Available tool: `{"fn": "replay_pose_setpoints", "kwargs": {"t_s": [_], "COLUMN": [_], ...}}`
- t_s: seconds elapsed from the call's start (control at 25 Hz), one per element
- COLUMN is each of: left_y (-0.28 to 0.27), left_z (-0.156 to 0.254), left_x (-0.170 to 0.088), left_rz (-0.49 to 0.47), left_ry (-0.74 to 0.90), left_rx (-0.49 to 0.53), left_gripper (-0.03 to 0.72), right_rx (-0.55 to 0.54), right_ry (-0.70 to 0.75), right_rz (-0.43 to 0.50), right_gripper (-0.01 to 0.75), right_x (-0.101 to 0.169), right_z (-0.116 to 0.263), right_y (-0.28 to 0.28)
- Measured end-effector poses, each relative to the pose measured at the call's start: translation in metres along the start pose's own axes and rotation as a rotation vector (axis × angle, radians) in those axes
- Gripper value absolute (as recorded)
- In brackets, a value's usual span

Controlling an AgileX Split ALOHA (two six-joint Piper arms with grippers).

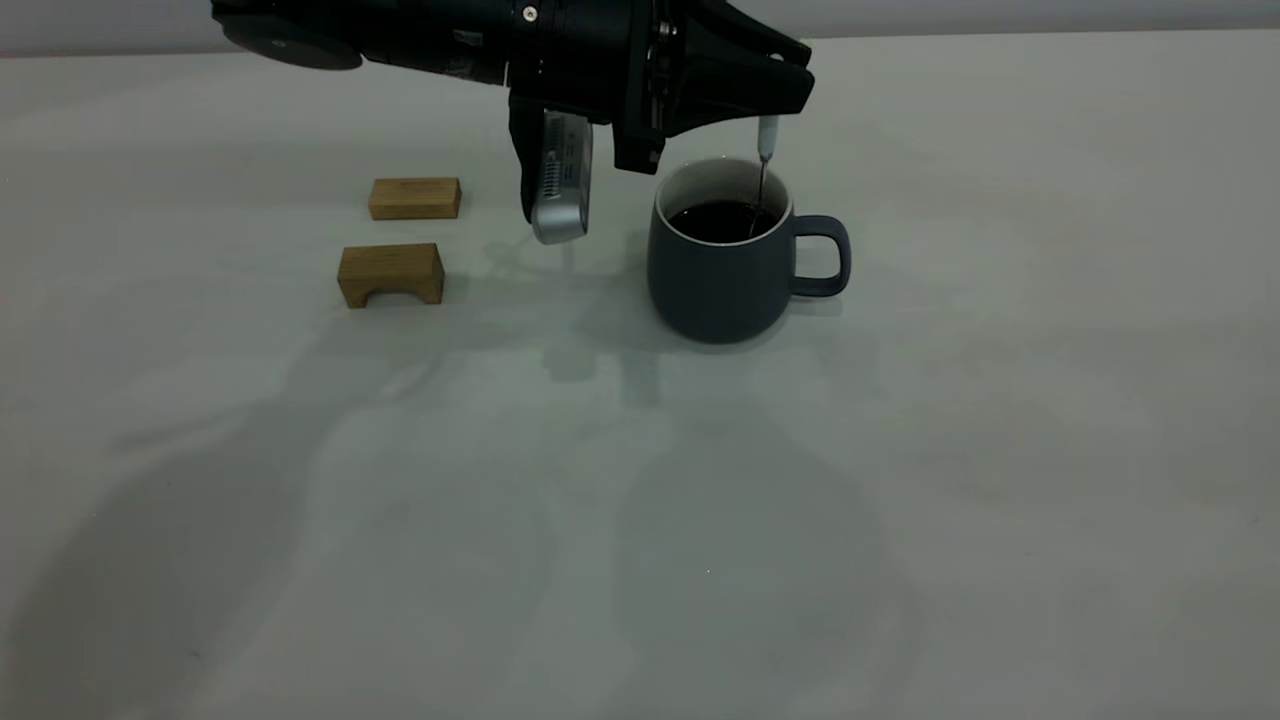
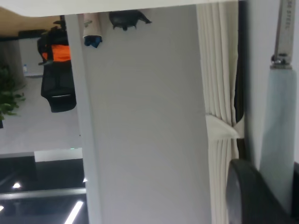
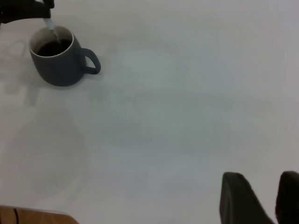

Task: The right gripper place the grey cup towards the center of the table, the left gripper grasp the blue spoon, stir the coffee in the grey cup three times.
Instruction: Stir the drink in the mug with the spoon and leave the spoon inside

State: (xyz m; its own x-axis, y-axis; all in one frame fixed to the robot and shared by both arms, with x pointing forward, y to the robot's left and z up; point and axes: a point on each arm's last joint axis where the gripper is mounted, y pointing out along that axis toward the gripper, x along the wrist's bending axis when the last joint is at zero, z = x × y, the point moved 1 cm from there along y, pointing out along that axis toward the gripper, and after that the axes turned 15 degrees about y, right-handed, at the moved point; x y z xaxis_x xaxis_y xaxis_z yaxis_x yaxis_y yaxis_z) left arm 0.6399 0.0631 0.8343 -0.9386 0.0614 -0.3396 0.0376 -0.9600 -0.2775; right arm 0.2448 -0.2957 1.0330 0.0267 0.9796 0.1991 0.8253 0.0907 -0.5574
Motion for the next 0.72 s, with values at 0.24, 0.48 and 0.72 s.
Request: {"fn": "replay_pose_setpoints", "kwargs": {"t_s": [0.24,0.48,0.72], "left_y": [-0.012,-0.016,-0.015], "left_z": [-0.012,-0.013,-0.014], "left_x": [-0.006,-0.012,-0.010], "left_rz": [0.028,0.064,0.057], "left_ry": [-0.037,-0.002,0.132], "left_rx": [-0.070,-0.069,-0.057], "left_gripper": [0.164,0.164,0.164], "right_rx": [0.000,0.000,0.000], "right_ry": [0.000,0.000,0.000], "right_rz": [0.000,0.000,0.000], "right_gripper": [0.239,0.239,0.239], "right_x": [0.000,0.000,0.000], "right_z": [0.000,0.000,0.000], "right_y": [0.000,0.000,0.000]}}
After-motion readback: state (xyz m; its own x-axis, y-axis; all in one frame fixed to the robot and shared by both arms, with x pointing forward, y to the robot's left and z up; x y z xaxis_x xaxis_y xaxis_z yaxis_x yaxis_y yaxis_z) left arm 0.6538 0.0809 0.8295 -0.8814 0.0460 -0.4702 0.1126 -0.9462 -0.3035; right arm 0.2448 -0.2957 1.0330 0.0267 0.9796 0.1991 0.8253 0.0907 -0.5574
